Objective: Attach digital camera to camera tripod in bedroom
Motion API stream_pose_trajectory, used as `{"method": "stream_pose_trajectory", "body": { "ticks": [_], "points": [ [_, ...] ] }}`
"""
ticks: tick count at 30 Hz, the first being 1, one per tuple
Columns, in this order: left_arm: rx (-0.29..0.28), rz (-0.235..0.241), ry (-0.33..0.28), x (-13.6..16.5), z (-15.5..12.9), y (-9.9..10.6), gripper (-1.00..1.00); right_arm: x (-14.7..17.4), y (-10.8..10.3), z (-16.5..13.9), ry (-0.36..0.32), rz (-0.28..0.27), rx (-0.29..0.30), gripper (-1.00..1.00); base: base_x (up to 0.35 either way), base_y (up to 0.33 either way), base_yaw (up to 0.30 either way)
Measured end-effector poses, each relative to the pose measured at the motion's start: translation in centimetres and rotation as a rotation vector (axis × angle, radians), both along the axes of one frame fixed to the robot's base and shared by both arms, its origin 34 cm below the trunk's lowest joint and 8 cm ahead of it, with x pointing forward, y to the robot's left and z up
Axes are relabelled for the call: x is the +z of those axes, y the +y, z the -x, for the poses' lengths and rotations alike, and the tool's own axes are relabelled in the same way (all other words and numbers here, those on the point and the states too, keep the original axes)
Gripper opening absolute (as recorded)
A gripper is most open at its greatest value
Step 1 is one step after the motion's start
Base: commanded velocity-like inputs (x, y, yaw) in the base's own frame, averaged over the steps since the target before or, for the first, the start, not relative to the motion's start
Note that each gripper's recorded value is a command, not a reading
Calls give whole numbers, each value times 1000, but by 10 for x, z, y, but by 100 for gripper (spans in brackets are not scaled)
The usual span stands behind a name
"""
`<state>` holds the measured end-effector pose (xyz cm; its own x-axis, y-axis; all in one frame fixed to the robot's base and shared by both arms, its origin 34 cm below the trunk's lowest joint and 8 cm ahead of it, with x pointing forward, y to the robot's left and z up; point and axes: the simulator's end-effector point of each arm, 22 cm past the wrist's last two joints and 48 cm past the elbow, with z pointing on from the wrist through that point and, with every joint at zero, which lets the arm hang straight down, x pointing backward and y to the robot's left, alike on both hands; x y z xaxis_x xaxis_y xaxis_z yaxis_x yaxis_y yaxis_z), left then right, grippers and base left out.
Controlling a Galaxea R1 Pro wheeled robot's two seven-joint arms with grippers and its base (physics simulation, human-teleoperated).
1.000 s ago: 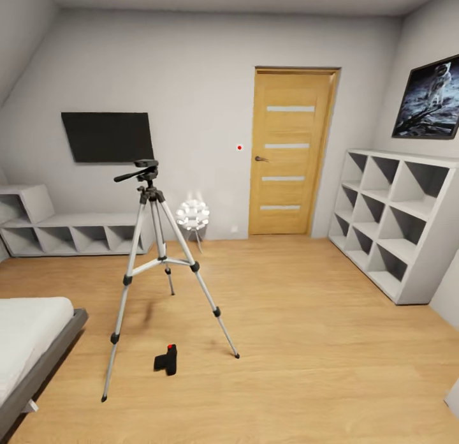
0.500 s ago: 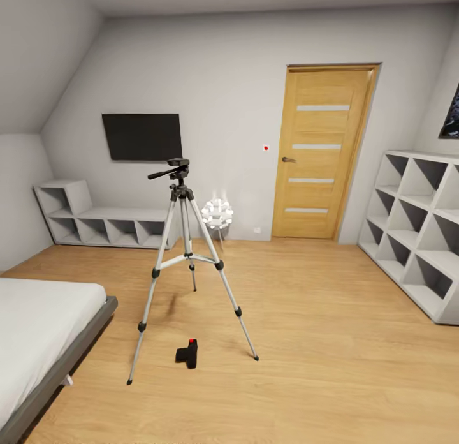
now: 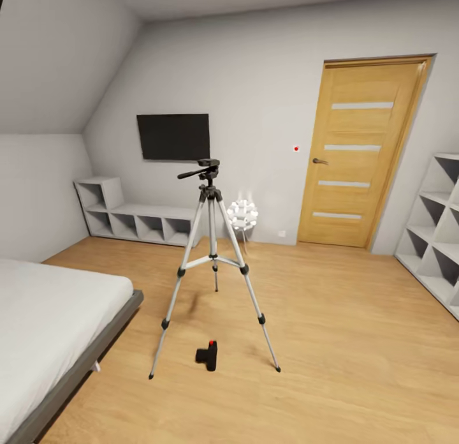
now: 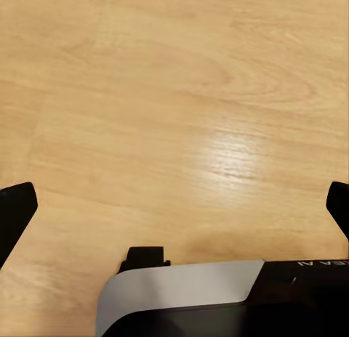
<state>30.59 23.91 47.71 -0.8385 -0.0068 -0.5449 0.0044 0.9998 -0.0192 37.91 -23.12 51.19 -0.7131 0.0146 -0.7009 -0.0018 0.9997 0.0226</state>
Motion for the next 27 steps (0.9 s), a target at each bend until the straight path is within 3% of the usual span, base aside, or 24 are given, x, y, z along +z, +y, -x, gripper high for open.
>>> {"method": "stream_pose_trajectory", "body": {
  "ticks": [27],
  "points": [
    [1,0,0,0,0,0,100,0,-4,0,0,7,7,100,343,0,12]
  ]
}}
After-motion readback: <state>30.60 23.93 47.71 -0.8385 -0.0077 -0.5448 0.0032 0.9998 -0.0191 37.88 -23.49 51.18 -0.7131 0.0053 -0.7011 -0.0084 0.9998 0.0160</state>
